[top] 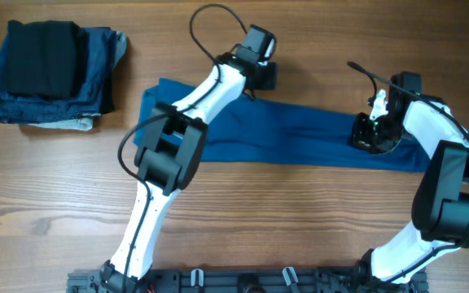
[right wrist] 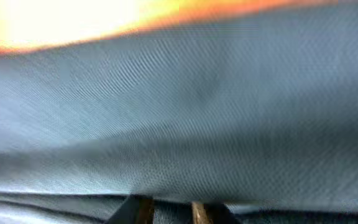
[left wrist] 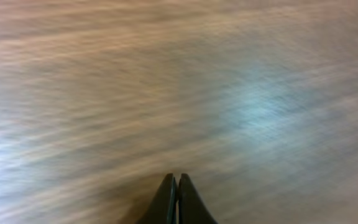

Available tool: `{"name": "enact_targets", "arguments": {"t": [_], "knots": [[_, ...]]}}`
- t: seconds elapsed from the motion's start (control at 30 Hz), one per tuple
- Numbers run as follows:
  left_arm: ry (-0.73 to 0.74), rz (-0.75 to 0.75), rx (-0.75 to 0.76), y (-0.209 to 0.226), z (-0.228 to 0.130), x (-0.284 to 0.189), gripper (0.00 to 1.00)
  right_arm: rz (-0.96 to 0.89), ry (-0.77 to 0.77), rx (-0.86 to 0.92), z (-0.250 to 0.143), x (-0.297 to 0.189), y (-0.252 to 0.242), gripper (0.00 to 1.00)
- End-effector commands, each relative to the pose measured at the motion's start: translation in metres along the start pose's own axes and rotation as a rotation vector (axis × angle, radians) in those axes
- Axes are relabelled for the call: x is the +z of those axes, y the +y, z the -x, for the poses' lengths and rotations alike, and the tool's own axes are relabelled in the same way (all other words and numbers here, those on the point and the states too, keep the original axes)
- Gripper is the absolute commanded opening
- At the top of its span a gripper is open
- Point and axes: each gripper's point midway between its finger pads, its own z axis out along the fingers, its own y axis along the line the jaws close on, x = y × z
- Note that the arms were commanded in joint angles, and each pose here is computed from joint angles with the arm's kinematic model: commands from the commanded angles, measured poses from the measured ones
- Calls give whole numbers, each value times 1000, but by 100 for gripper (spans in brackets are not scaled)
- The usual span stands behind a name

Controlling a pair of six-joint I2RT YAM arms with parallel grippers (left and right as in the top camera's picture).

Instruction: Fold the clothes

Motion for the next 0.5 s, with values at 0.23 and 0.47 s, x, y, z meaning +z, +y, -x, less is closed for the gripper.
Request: {"name": "enact_targets", "arguments": {"t": [0.23,0.47], "knots": [[-170,74,-202,74,95,-164,4,299,-1,-352,10,-37,94,4],[206,223,-385,156,2,-170,6,193,-96,-930,-11,-8,187,4]]}}
